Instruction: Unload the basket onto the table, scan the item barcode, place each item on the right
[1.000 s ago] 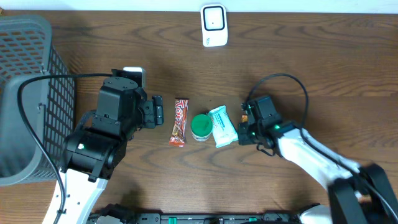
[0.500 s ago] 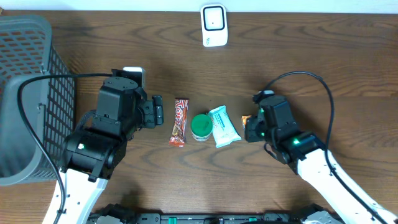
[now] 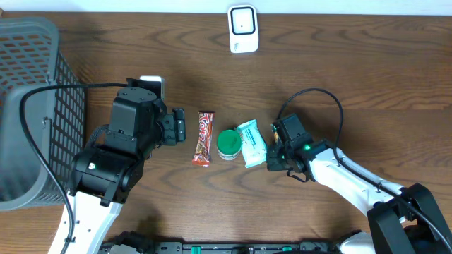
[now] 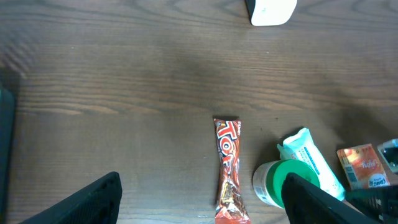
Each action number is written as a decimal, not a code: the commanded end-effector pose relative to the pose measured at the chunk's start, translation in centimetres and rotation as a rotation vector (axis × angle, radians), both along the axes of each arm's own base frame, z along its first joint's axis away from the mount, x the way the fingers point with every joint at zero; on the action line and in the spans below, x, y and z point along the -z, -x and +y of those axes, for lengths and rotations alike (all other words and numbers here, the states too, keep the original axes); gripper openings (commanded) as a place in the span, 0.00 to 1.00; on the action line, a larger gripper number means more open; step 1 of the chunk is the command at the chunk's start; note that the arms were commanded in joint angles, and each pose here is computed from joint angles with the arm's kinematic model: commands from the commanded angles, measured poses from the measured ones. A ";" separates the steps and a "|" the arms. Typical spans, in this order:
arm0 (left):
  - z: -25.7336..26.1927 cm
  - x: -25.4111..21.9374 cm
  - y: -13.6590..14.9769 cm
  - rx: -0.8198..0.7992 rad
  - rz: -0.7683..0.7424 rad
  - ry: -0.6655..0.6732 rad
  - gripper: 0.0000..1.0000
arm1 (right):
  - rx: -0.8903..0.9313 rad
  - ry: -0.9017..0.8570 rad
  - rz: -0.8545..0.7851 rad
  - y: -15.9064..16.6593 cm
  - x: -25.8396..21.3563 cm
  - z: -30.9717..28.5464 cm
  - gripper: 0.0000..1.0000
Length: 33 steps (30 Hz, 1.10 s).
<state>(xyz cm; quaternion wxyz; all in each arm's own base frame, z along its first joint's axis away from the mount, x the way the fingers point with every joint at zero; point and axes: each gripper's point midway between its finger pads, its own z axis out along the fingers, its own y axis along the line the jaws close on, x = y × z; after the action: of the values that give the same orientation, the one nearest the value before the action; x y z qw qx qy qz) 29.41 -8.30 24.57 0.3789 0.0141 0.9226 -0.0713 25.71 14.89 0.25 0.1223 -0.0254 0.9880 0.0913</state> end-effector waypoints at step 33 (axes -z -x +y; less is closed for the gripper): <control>0.2 -0.4 -0.1 -0.017 -0.007 0.005 0.83 | 0.090 -0.031 -0.051 -4.2 -16.7 0.9 0.99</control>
<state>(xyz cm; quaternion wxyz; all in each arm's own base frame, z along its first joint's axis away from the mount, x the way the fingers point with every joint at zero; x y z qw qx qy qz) 29.41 -8.30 24.57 0.3789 0.0141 0.9226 -0.0713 29.98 16.00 17.88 0.1698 -0.0066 0.9802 0.1016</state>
